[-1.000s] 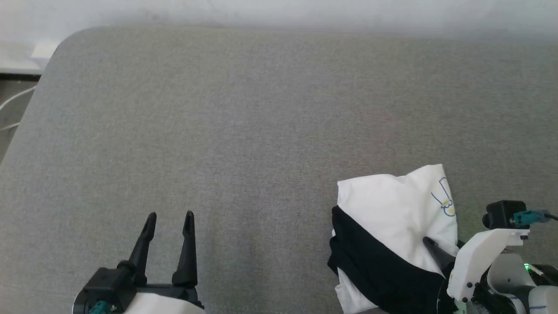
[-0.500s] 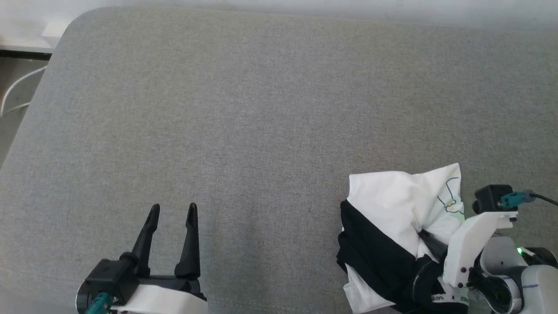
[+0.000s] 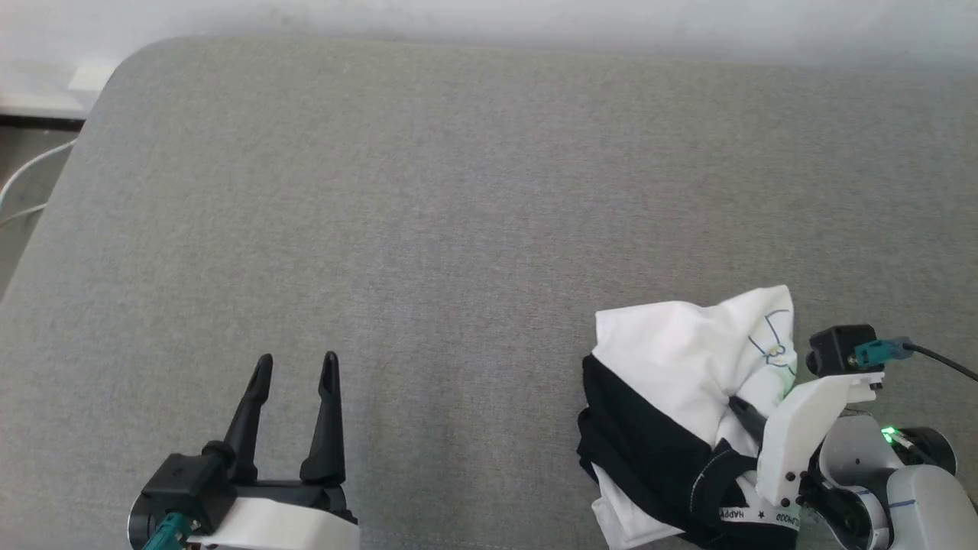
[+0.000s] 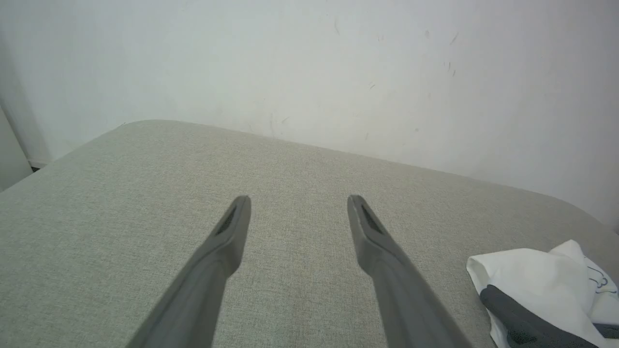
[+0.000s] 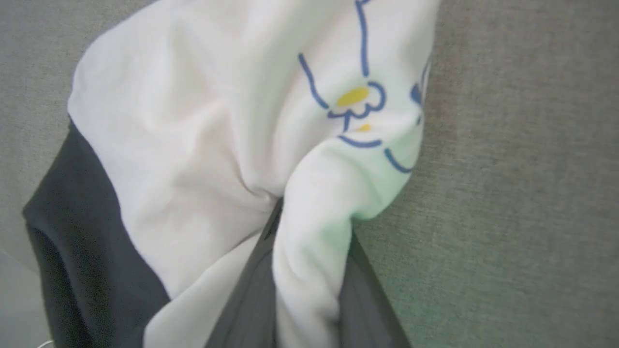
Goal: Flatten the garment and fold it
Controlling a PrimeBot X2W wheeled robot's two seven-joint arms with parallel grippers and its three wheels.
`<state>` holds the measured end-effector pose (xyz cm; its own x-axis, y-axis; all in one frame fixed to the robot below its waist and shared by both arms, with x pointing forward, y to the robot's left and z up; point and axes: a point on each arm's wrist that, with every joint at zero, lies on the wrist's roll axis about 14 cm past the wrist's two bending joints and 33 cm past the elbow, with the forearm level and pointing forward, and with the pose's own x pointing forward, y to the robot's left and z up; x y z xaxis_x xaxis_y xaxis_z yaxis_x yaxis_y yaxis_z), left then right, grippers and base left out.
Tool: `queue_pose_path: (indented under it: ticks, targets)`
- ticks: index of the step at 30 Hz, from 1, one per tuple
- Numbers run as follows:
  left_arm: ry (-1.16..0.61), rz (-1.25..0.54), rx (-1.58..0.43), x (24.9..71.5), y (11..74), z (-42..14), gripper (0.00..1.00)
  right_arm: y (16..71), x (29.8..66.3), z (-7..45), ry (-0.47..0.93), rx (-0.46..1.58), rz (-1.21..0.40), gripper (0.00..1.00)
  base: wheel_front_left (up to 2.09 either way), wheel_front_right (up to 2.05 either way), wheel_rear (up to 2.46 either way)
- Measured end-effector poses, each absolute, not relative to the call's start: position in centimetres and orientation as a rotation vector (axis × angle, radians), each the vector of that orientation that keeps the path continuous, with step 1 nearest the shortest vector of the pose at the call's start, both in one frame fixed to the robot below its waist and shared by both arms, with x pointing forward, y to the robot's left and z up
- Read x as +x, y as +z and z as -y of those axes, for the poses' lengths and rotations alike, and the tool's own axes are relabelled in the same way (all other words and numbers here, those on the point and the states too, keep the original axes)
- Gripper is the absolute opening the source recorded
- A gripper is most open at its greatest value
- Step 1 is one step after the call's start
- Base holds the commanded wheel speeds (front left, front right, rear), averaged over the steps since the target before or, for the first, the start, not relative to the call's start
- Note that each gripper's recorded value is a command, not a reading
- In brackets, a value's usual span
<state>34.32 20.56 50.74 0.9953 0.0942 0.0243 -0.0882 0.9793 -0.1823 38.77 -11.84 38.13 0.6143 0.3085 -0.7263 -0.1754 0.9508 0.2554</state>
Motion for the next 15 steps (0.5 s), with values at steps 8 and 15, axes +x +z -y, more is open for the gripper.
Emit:
queue_pose_path:
  ticks: [8,15]
  targets:
    - [0.016,0.070,-0.190,35.2,51.8,-18.4,1.00,40.4,39.5,13.7,0.263,0.094,-0.772,0.00,0.00,0.00,0.00]
    - [-0.066,0.074,-0.199,36.3,52.3,-16.0,1.00,43.0,41.1,16.5,0.226,0.016,-0.686,0.00,0.00,0.00,0.00]
